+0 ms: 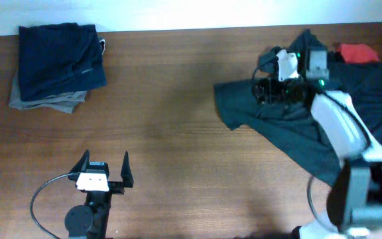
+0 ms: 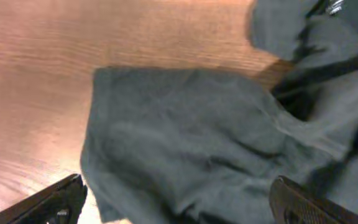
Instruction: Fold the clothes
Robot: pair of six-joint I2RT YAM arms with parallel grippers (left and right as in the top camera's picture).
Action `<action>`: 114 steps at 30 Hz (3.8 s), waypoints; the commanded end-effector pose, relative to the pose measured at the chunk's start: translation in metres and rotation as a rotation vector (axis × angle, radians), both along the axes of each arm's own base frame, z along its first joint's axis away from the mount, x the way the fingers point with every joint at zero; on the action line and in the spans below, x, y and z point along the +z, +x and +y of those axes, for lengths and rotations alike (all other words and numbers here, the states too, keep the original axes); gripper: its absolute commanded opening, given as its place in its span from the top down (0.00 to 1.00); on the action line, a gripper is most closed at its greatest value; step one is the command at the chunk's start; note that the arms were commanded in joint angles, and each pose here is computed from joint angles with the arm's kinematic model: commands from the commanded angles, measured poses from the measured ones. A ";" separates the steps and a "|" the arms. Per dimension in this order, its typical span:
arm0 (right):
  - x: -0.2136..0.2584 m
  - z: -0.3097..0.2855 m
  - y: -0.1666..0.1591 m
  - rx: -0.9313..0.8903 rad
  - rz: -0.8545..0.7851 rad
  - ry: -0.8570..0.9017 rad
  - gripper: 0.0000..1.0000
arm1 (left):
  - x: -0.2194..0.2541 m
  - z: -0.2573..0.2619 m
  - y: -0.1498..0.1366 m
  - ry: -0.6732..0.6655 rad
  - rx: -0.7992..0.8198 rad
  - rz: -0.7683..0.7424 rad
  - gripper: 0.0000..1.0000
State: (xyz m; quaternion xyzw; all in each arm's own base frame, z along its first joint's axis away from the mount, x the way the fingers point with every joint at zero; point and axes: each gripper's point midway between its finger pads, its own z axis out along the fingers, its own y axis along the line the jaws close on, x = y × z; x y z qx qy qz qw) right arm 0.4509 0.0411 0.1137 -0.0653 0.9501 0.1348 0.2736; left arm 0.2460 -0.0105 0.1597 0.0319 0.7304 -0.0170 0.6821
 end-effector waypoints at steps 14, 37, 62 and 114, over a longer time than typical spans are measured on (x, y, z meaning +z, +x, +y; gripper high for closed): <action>-0.081 0.050 -0.040 -0.011 0.372 0.006 0.24 | -0.002 0.002 0.000 -0.009 0.011 0.004 0.01; -0.113 0.083 -0.066 0.061 0.466 -0.094 0.62 | -0.002 0.002 0.000 -0.009 0.012 0.004 0.01; -0.024 0.169 -0.059 0.248 0.387 -0.096 0.01 | -0.002 0.002 0.000 -0.009 0.011 0.004 0.01; 0.023 -0.136 -0.071 -0.702 0.597 0.076 0.01 | 0.197 -0.048 0.076 0.051 -0.300 -0.092 0.01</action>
